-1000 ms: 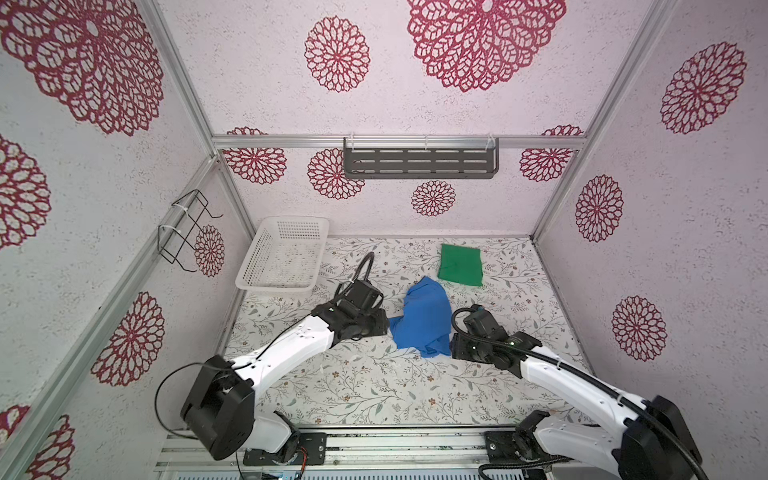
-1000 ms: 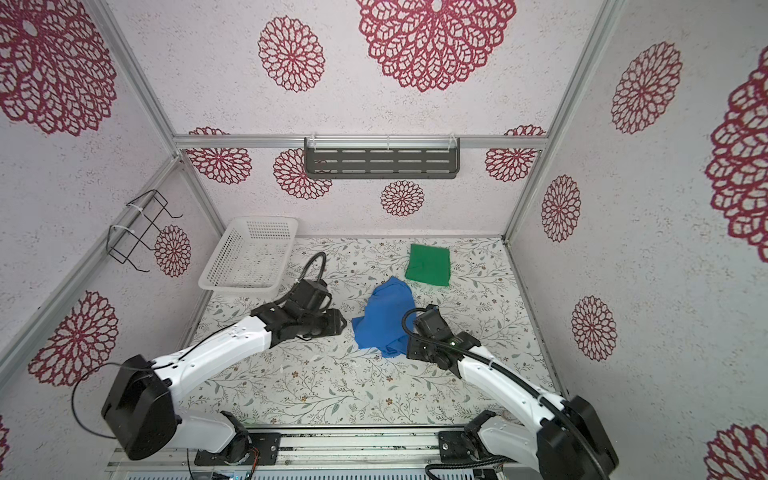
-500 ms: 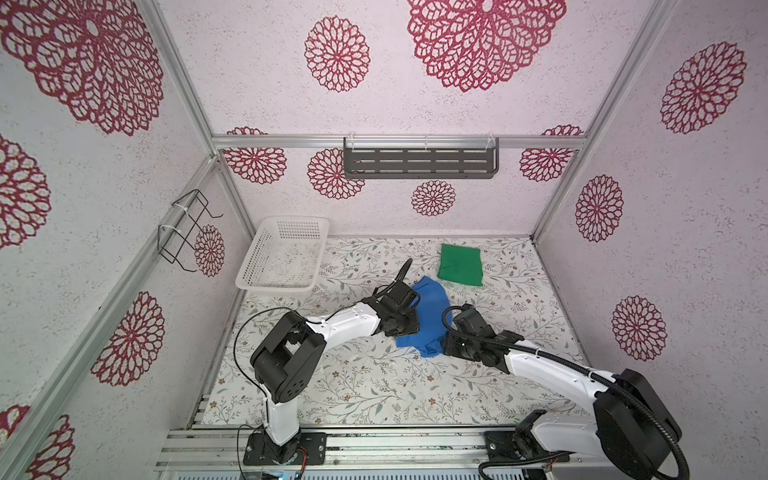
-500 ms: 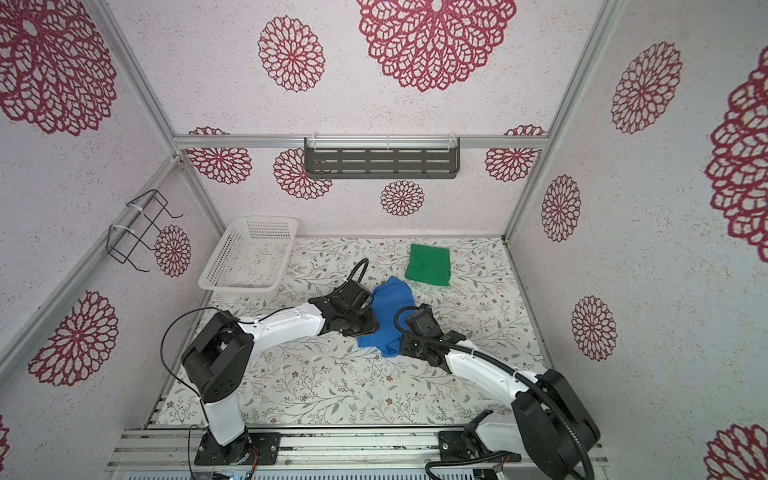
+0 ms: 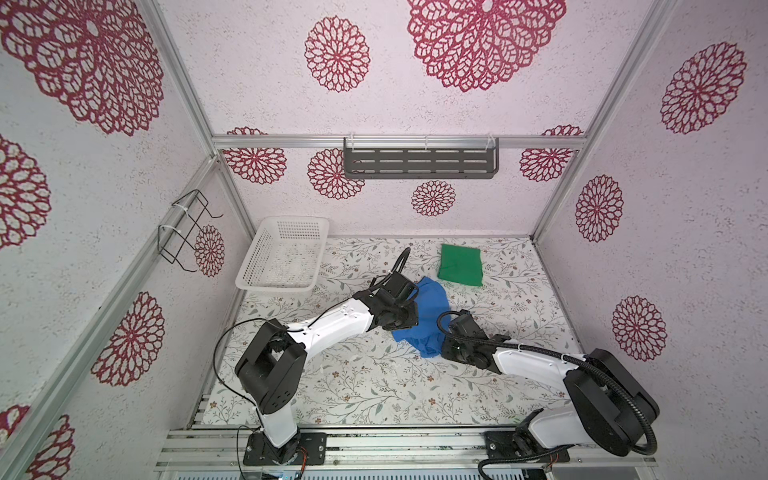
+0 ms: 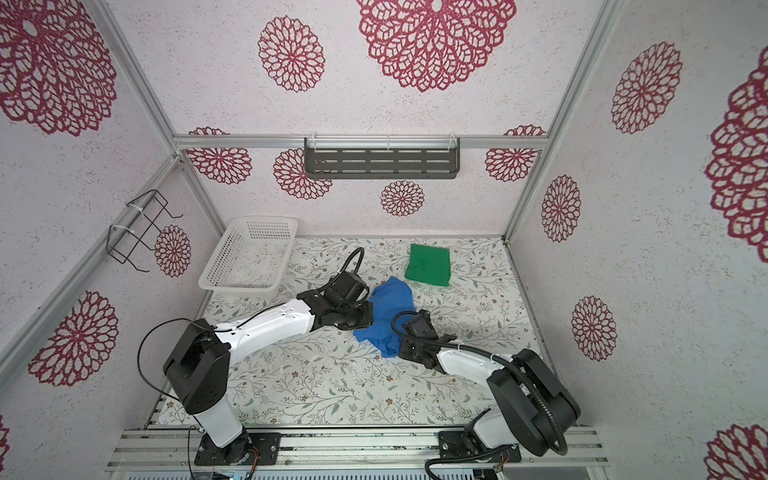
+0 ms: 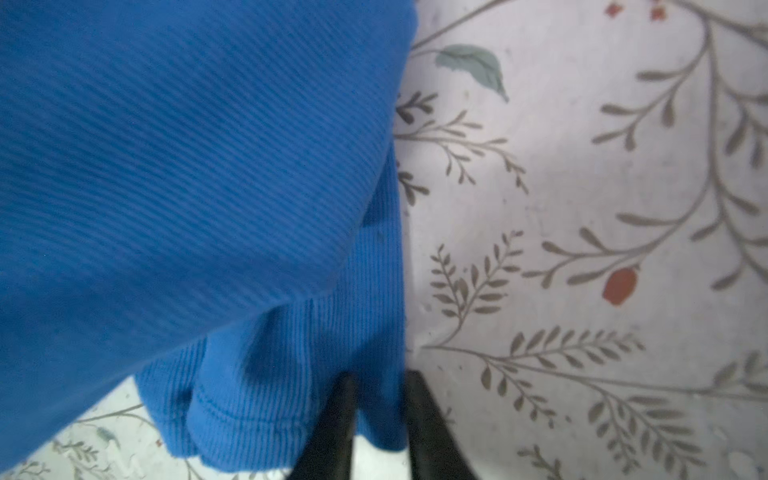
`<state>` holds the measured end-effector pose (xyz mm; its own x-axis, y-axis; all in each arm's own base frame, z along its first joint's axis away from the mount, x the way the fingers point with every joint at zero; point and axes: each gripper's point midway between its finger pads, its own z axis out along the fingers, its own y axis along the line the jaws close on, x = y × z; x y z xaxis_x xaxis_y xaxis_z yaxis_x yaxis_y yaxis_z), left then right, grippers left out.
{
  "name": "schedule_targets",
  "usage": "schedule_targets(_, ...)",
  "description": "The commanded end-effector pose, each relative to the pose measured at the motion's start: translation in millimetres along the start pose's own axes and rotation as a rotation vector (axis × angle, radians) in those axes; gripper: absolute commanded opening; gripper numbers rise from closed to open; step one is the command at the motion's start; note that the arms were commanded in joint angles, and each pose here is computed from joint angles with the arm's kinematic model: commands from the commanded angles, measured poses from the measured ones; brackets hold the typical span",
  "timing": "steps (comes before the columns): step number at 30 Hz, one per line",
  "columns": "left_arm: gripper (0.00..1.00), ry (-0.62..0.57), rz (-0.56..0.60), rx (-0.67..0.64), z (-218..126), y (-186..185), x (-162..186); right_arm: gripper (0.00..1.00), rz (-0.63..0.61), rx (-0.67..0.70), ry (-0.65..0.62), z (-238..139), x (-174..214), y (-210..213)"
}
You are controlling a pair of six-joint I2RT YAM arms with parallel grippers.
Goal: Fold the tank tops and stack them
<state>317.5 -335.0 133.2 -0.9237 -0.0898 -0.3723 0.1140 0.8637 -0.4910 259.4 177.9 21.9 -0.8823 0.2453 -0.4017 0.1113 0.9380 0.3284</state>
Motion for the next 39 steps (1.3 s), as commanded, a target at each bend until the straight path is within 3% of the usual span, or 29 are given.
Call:
schedule_targets(1,0.0,-0.086,0.034,0.053,-44.7,-22.2,-23.9,0.05,-0.001,0.019,-0.006,-3.5,-1.3,-3.9)
schedule_targets(3,0.0,-0.113,0.05,0.058,-62.7,-27.3,-35.1,0.0,-0.02,0.03,-0.008,-12.2,-2.4,-5.5)
schedule_targets(8,0.0,-0.172,0.036,0.119,-97.1,-27.6,-77.2,0.0,-0.077,0.069,0.013,-42.2,3.2,-17.8)
schedule_targets(14,0.0,-0.195,0.011,0.09,-88.7,7.0,-138.1,0.0,-0.107,0.128,0.053,-76.7,18.2,-42.2)
schedule_targets(15,0.07,-0.187,0.013,0.084,-80.8,12.3,-145.7,0.0,-0.105,0.134,0.05,-81.8,18.2,-44.8)
schedule_targets(18,0.46,-0.164,0.046,0.062,-56.5,24.2,-165.4,0.0,-0.088,0.125,0.009,-99.4,9.4,-44.6)
schedule_targets(20,0.6,-0.146,0.06,0.028,-48.8,33.1,-172.1,0.0,-0.067,0.099,-0.032,-110.5,-0.9,-39.0)
schedule_targets(22,0.67,-0.108,0.055,-0.019,-38.4,48.6,-169.6,0.0,-0.049,0.076,-0.068,-117.4,-10.4,-34.0)
schedule_targets(25,0.72,-0.13,0.074,-0.101,-64.0,64.6,-160.8,0.0,-0.029,0.051,-0.103,-120.1,-20.8,-28.3)
schedule_targets(28,0.69,-0.129,0.073,-0.208,-89.0,88.0,-125.5,0.0,-0.023,0.034,-0.113,-116.2,-26.6,-22.1)
schedule_targets(35,0.43,-0.046,0.056,-0.324,-98.8,93.6,9.5,0.0,-0.052,0.053,-0.069,-98.1,-25.2,-19.1)
schedule_targets(39,0.33,-0.048,0.012,-0.306,-78.7,81.7,38.5,0.0,-0.054,0.054,-0.058,-94.2,-24.5,-17.8)
